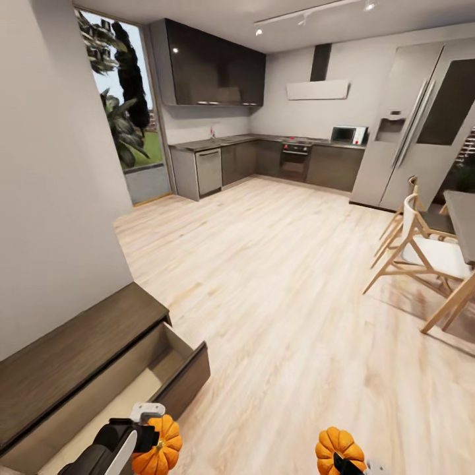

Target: Place each of the two pumpkins and all three candles from the living room inside a cabinet in the living room (use any cabinet), then make sure every cabinet is closed, and position the cauldron so it is next to a table in the living room.

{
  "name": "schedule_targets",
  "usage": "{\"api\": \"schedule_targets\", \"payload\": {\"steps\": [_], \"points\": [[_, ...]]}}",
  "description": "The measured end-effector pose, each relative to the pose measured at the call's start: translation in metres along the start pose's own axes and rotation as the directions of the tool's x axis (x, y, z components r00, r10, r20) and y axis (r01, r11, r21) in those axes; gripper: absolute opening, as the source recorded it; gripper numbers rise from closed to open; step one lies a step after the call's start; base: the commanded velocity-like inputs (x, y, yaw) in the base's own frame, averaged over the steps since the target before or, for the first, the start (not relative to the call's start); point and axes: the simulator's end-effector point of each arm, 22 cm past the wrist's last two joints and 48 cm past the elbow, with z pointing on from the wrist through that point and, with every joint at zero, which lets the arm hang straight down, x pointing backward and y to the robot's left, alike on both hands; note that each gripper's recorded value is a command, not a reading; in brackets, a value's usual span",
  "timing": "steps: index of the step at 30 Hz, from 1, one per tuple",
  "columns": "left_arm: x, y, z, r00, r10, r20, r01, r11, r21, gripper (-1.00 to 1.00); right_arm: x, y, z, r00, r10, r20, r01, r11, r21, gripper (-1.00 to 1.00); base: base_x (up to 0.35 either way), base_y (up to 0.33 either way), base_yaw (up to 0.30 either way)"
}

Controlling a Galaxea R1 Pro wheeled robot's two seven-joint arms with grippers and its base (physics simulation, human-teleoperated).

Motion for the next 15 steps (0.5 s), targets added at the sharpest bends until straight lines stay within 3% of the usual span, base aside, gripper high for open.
{"api": "schedule_targets", "payload": {"steps": [15], "points": [[0.0,0.0,0.0,1.0,0.0,0.0,0.0,1.0,0.0,-1.0,0.0,0.0,0.0,1.0,0.0,0.0,0.0,1.0,0.0,-1.0,0.268,-0.232,0.29]]}}
